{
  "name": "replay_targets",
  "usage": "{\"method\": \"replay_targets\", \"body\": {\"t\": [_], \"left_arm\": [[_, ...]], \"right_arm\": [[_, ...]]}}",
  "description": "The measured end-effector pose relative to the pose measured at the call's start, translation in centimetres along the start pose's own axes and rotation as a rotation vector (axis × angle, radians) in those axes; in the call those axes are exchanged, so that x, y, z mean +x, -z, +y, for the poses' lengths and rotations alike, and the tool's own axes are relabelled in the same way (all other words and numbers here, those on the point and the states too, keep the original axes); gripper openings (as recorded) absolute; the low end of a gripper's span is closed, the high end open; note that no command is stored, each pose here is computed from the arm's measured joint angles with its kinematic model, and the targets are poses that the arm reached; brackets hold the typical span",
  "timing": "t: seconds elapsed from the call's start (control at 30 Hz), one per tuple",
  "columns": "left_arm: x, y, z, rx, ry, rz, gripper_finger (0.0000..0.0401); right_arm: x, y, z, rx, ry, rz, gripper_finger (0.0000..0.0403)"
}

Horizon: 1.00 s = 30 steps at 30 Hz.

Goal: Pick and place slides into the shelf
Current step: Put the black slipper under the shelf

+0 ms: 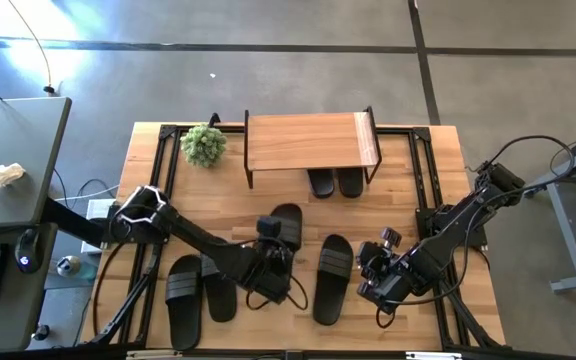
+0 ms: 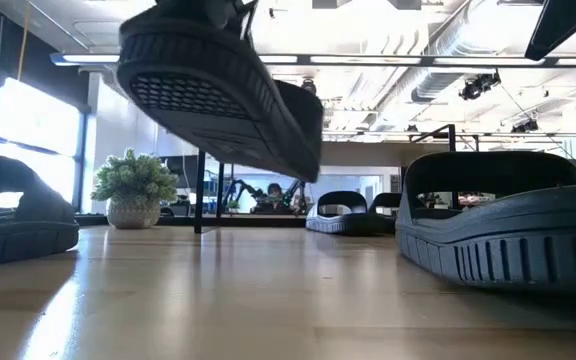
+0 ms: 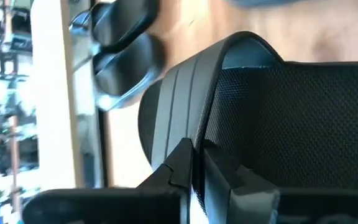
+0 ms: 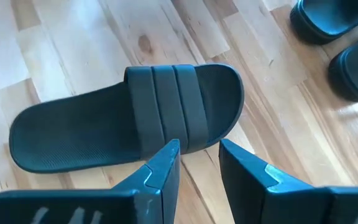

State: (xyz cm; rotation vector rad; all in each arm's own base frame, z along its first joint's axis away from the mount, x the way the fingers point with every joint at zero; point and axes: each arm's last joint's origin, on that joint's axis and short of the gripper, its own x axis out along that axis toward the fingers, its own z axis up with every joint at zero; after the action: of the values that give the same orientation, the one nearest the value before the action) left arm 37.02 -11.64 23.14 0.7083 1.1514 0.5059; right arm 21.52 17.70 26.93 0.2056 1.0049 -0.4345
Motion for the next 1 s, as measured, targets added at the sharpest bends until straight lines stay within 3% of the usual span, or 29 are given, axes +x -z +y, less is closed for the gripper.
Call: {"method": "replay_targets", "body": {"t": [0.37,0.67,0.83,1.0], "left_arm": [[2.3,1.6,3.2,-0.095,-0.054,0.183,0.0006],[5.4,4.3,0.8,-0.103,-0.080,0.242,0.0003],[7.5,5.0,-0.7,-0.122,-0.042,0.198,0.0004],[9.2,4.9,-0.7,-0.138,-0.042,0.148,0.0002]], "right_arm": [[-0.8,1.3,0.6,0.001,-0.026,-0.001,0.0075],[-2.2,3.3,1.2,0.011,-0.037,-0.068,0.0049],[-2.6,3.8,1.3,-0.004,-0.038,-0.102,0.0035],[-2.6,3.8,1.3,-0.003,-0.038,-0.101,0.0027]]}}
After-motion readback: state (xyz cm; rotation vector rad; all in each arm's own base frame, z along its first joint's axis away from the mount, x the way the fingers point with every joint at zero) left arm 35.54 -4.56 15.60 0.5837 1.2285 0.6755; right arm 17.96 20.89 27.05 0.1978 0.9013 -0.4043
